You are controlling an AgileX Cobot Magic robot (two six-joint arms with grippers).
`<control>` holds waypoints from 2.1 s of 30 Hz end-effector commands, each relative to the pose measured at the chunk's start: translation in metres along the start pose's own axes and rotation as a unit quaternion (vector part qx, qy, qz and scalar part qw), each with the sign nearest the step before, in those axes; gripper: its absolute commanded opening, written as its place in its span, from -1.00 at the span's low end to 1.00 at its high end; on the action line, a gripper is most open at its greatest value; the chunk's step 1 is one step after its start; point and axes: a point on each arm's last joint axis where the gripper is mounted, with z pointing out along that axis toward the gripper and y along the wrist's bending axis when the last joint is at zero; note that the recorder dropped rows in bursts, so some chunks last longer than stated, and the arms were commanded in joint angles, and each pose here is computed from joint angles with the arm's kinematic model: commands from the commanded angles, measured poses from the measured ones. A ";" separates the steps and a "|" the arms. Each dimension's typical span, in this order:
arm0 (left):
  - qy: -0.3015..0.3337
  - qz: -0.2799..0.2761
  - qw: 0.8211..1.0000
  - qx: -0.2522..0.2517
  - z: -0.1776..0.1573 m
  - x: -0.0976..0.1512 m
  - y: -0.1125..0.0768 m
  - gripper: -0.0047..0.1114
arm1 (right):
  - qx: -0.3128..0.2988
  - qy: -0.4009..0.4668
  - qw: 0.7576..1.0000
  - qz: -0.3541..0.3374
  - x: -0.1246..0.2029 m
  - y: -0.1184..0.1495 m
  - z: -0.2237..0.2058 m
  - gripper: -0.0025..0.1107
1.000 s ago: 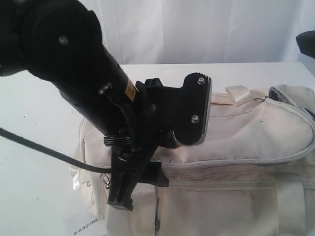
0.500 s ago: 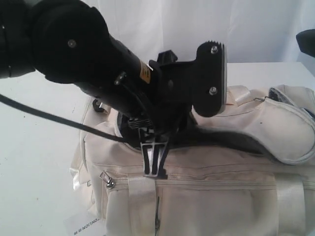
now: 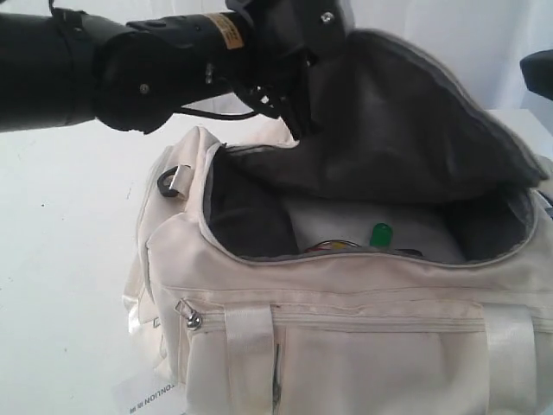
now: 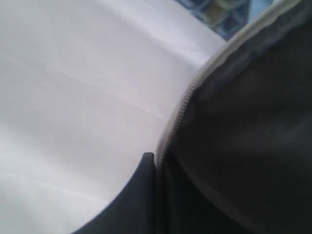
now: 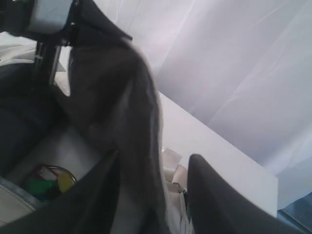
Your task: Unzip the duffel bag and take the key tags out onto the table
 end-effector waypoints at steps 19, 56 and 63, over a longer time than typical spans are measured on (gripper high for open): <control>0.206 -0.239 0.948 0.029 0.059 0.149 0.041 0.44 | 0.005 0.000 1.000 0.002 0.003 -0.001 0.000 -0.22; 0.233 -0.172 0.703 0.650 -0.026 0.012 -0.171 -0.92 | 0.039 -0.022 0.999 -0.001 0.008 -0.006 -0.004 -0.22; 0.220 -0.153 0.715 0.645 -0.026 0.003 -0.178 -0.92 | 0.039 -0.022 0.999 -0.001 0.008 -0.006 -0.004 -0.22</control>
